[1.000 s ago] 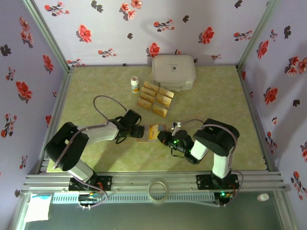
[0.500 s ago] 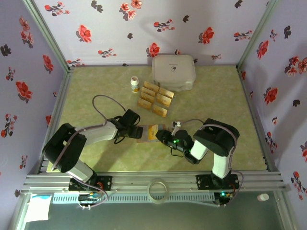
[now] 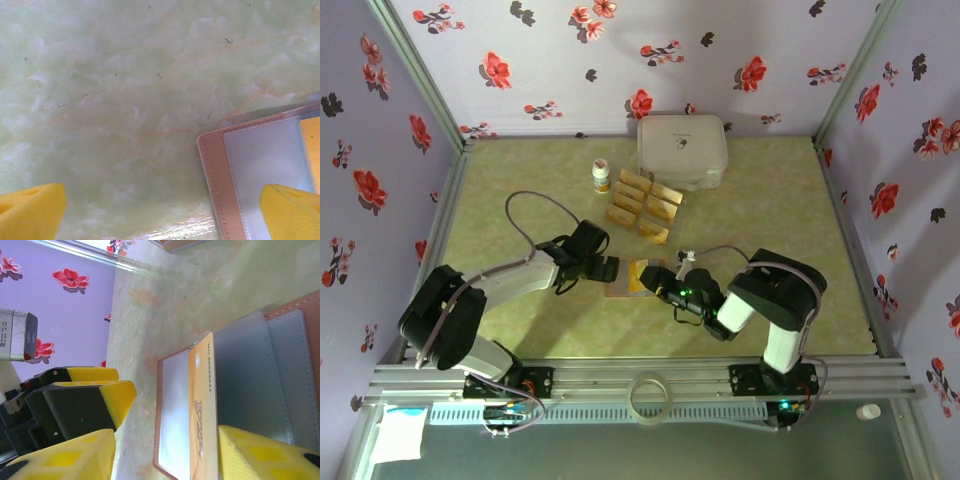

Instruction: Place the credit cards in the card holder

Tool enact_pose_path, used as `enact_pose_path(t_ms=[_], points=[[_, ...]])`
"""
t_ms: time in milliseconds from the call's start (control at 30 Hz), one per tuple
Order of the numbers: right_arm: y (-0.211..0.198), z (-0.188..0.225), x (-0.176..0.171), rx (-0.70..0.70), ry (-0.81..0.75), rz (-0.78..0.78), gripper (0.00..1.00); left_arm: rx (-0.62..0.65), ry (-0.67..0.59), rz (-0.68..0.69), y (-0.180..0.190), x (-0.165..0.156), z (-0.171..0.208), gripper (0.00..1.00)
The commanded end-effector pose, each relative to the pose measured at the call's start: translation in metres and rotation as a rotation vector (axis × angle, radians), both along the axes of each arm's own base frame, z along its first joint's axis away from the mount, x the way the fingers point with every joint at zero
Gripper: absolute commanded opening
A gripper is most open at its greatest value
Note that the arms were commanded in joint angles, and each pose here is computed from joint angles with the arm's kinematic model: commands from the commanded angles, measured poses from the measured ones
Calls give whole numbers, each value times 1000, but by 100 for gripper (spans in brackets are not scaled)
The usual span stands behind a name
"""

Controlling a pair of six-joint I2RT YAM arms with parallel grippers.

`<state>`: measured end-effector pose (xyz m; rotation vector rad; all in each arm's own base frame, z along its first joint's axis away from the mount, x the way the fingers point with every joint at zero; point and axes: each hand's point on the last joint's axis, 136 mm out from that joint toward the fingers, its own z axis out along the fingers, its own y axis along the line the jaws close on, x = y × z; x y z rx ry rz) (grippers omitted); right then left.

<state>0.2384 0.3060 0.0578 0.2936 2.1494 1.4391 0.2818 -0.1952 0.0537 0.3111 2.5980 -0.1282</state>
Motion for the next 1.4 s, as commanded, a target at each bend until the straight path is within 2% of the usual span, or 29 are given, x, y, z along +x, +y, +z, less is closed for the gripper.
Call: enact_pose_path(t_ms=[0, 300, 867, 1367], points=[[-11, -28, -6, -139, 60, -8, 59, 10, 24, 6, 9, -9, -6, 100], [-13, -24, -6, -227, 66, 3, 66, 15, 64, 17, 13, -19, -26, 100], [-5, -27, -13, -372, 90, 74, 68, 18, 77, 17, 11, -21, -40, 100], [-18, -19, -9, -544, 59, 84, 71, 25, 85, 18, 11, -20, -46, 100]])
